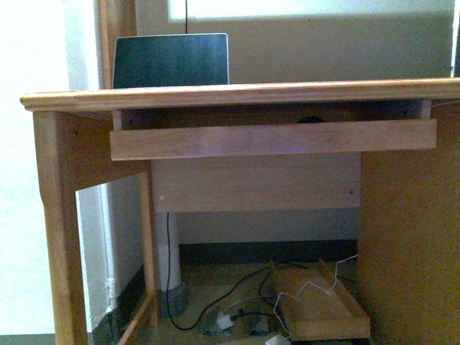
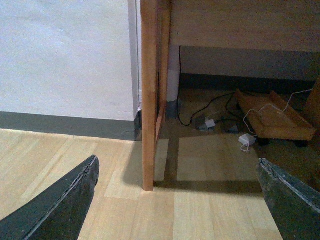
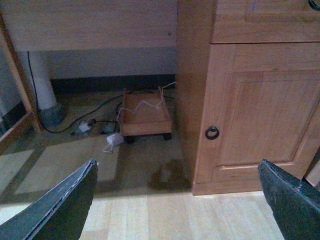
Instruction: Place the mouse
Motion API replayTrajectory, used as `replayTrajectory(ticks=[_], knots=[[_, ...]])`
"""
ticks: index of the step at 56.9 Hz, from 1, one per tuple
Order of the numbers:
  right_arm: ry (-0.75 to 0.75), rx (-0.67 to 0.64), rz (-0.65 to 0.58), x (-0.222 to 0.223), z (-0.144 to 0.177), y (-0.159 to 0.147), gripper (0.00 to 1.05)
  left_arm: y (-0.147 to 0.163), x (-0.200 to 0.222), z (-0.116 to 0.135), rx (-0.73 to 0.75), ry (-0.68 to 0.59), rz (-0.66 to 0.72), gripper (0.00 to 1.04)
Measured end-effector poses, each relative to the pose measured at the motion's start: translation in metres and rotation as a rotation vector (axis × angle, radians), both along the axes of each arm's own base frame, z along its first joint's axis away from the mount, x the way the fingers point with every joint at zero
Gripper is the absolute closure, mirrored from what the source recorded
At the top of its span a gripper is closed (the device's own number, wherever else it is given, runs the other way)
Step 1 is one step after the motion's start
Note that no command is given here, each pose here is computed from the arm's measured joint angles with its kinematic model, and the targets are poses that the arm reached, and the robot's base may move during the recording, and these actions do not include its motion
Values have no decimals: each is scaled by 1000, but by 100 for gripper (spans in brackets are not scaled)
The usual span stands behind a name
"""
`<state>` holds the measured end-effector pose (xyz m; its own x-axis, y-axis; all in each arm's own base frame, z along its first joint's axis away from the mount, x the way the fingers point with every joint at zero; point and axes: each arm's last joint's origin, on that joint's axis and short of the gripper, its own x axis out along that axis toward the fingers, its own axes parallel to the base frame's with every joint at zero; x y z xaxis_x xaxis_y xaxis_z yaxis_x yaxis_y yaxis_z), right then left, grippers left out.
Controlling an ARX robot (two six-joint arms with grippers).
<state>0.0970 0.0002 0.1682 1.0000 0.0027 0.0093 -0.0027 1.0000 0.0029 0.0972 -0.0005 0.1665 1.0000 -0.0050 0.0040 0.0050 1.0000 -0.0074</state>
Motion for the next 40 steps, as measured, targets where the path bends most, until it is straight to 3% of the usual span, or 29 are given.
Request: replayTrajectory(ticks=[40], knots=[[0, 0, 0, 0, 0, 0, 8, 0, 0, 0, 0, 0, 0, 8]])
